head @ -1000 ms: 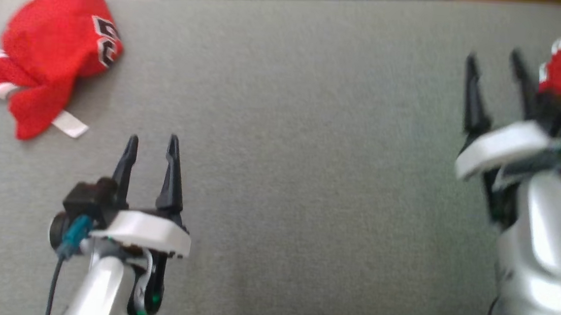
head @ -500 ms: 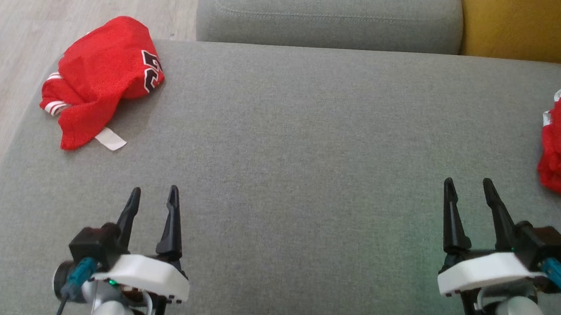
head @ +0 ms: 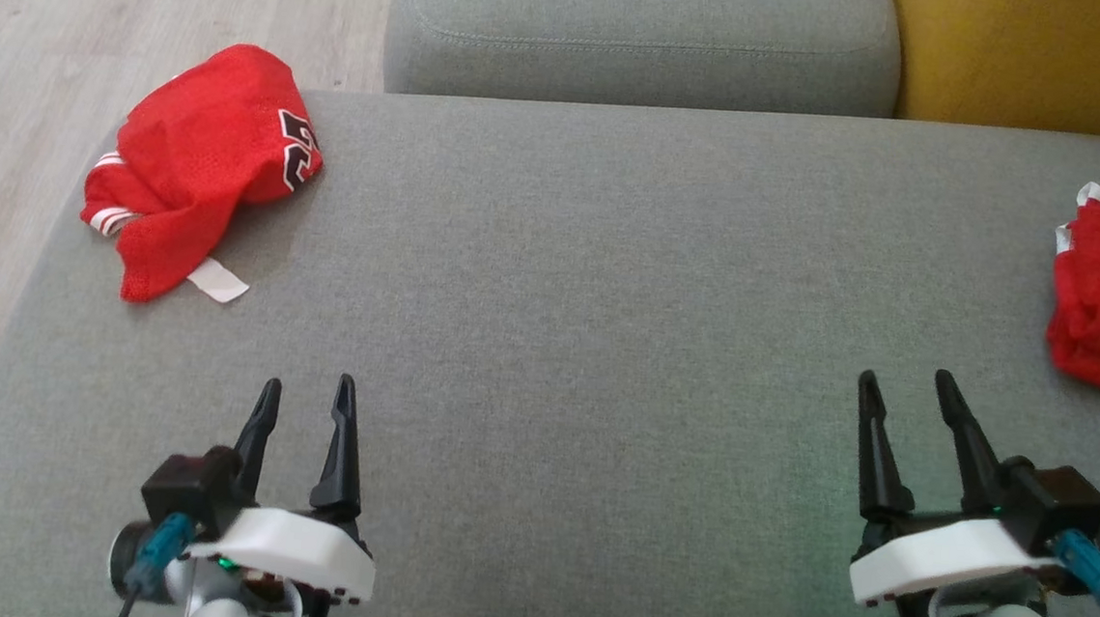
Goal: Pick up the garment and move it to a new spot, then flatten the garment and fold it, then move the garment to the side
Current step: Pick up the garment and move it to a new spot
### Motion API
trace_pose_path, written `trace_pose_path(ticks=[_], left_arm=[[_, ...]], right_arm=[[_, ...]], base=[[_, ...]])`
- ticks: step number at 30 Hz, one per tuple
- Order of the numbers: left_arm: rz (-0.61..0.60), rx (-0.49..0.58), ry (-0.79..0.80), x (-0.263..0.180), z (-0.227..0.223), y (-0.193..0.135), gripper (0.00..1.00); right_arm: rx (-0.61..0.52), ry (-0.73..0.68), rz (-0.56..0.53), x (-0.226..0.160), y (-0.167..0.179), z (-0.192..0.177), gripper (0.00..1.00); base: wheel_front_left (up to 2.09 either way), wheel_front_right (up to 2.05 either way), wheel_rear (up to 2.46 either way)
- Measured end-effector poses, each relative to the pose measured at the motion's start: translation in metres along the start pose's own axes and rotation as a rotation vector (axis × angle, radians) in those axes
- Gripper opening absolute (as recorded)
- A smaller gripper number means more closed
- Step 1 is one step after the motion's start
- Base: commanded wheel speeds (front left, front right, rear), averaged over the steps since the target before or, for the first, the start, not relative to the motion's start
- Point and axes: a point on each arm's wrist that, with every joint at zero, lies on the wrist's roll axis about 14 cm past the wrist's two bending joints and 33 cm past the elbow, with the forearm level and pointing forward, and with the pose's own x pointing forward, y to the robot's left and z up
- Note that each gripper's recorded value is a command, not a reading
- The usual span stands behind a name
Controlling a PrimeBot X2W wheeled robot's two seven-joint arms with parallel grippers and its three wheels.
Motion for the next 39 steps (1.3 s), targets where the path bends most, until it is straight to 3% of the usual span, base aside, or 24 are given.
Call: trace_pose_path(ticks=[15,21,28,39], left_arm=[[0.0,0.005,0.003,-0.005,-0.001,0.001,1.0],[0.038,0.004,-0.001,-0.014,0.0,0.013,1.0],[0.177,0.005,-0.033,-0.04,0.009,0.053,1.0],[0.514,0.02,-0.119,-0.114,0.033,0.135,1.0]], right_arm=[[0.001,0.007,0.021,0.001,0.007,-0.001,1.0],[0.002,0.035,0.075,0.004,0.025,-0.009,1.0],[0.006,0.047,0.24,0.024,0.079,-0.013,1.0],[0.011,0.084,0.598,0.031,0.2,-0.023,1.0]], base=[[0.0,0.0,0.0],[0.0,0.0,0.0],[0.0,0.0,0.0],[0.0,0.0,0.0]])
